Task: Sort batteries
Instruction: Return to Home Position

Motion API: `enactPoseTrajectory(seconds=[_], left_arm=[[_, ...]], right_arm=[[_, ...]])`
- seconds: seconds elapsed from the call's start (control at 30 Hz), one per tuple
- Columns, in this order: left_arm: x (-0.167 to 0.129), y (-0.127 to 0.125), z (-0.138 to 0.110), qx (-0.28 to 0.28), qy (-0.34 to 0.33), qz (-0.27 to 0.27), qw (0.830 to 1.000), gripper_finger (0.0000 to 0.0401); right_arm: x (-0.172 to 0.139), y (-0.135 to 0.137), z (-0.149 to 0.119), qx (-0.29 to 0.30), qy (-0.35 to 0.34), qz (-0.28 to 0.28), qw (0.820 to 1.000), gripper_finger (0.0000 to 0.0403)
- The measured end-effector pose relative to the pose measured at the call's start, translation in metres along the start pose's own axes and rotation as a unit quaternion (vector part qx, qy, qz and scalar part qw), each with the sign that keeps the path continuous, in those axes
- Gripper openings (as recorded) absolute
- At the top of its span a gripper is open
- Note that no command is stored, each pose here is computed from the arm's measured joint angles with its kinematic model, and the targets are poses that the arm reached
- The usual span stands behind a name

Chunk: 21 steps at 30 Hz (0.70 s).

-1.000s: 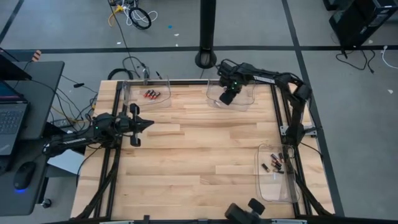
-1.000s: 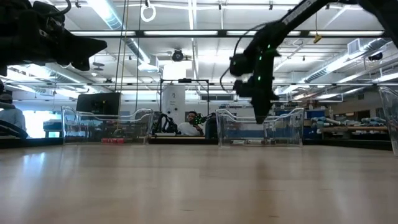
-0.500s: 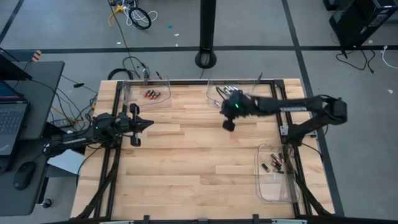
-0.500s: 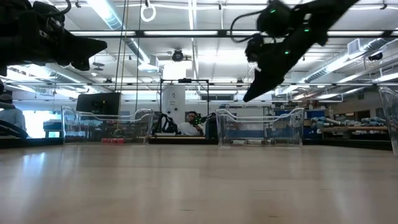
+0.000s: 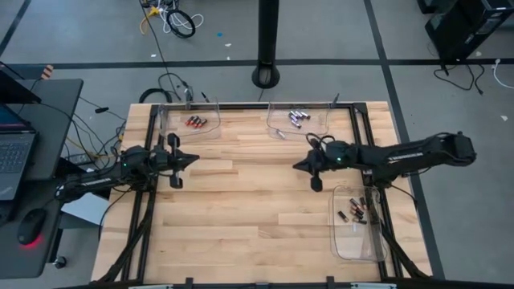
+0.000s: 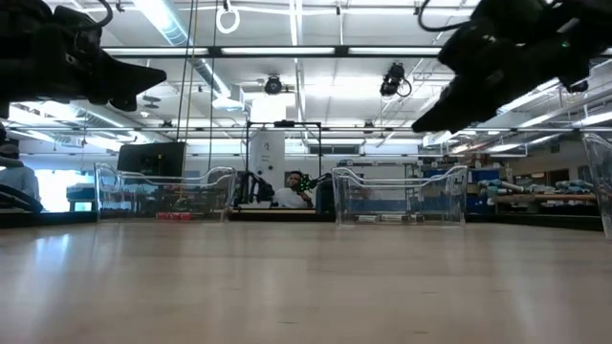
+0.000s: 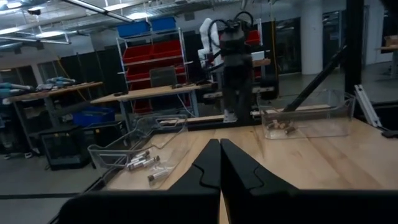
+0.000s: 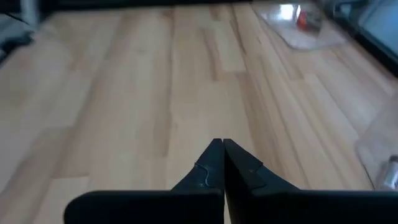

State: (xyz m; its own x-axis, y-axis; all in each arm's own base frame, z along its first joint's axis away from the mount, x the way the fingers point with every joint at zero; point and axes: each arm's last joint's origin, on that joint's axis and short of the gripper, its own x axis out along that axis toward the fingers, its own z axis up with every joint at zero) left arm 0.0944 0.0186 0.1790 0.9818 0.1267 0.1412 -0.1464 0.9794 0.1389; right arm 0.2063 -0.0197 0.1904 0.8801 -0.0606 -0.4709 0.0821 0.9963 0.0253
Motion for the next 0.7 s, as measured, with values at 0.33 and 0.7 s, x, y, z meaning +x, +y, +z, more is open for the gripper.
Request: enactPoseTrajectory(seconds=[0.33, 0.7], left_arm=[[0.0, 0.001, -0.002, -0.003, 0.012, 0.025, 1.0, 0.0005], [0.0, 0.004, -0.004, -0.004, 0.029, 0.067, 0.997, 0.0006]], right_arm=[[-0.021, -0.007, -0.037, -0.011, -0.108, 0.07, 0.992, 0.0005], [-0.042, -0.017, -0.073, -0.022, -0.15, -0.017, 0.988, 0.0005]])
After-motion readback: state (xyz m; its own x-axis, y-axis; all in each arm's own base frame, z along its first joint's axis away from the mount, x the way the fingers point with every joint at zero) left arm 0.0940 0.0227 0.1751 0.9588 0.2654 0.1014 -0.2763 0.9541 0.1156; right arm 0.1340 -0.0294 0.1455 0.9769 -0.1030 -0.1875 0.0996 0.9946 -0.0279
